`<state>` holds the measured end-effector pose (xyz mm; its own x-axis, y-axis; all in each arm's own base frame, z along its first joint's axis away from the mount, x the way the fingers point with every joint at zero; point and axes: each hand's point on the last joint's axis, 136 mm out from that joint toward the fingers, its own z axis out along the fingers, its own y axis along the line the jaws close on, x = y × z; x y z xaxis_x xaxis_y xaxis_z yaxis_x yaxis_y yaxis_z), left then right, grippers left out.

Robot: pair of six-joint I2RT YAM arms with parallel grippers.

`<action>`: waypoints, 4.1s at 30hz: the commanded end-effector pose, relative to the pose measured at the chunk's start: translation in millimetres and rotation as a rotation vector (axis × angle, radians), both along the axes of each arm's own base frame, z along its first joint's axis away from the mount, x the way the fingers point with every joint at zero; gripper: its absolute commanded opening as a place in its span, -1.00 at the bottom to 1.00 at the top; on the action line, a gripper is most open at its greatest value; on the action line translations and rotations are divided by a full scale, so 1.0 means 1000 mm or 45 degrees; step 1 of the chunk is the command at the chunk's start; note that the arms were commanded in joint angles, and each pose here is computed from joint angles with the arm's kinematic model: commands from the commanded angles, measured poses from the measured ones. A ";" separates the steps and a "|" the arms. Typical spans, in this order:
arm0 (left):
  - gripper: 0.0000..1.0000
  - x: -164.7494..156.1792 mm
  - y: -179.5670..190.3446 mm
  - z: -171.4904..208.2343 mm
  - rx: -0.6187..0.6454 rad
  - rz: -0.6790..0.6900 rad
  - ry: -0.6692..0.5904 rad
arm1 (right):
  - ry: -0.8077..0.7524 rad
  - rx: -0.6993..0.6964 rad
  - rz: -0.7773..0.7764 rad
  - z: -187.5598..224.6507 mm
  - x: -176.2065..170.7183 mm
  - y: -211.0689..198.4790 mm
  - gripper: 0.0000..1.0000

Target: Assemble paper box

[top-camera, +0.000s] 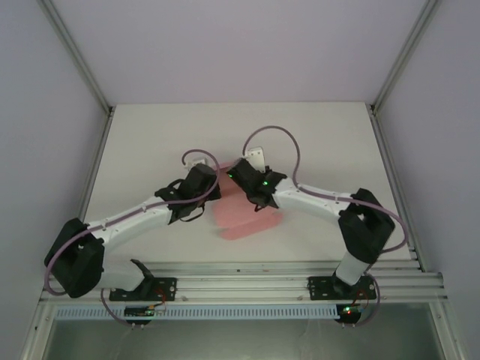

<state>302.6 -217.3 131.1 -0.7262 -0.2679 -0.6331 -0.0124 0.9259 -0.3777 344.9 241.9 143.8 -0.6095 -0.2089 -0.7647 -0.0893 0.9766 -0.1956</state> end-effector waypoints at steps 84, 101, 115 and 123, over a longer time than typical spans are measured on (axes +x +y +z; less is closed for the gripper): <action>0.99 -0.021 0.074 0.088 0.234 -0.258 -0.221 | 0.777 -0.153 1.619 -0.068 -0.007 0.062 0.10; 0.99 -0.029 0.079 0.090 0.205 -0.252 -0.242 | 0.883 -0.263 1.564 -0.109 0.016 0.062 -0.45; 0.99 -0.020 0.130 0.108 0.109 0.111 -0.291 | 0.232 0.227 1.139 0.004 0.053 0.055 -1.00; 0.99 0.016 0.100 0.087 -0.306 -0.078 -0.265 | -0.093 0.849 1.133 0.117 0.012 0.042 -1.00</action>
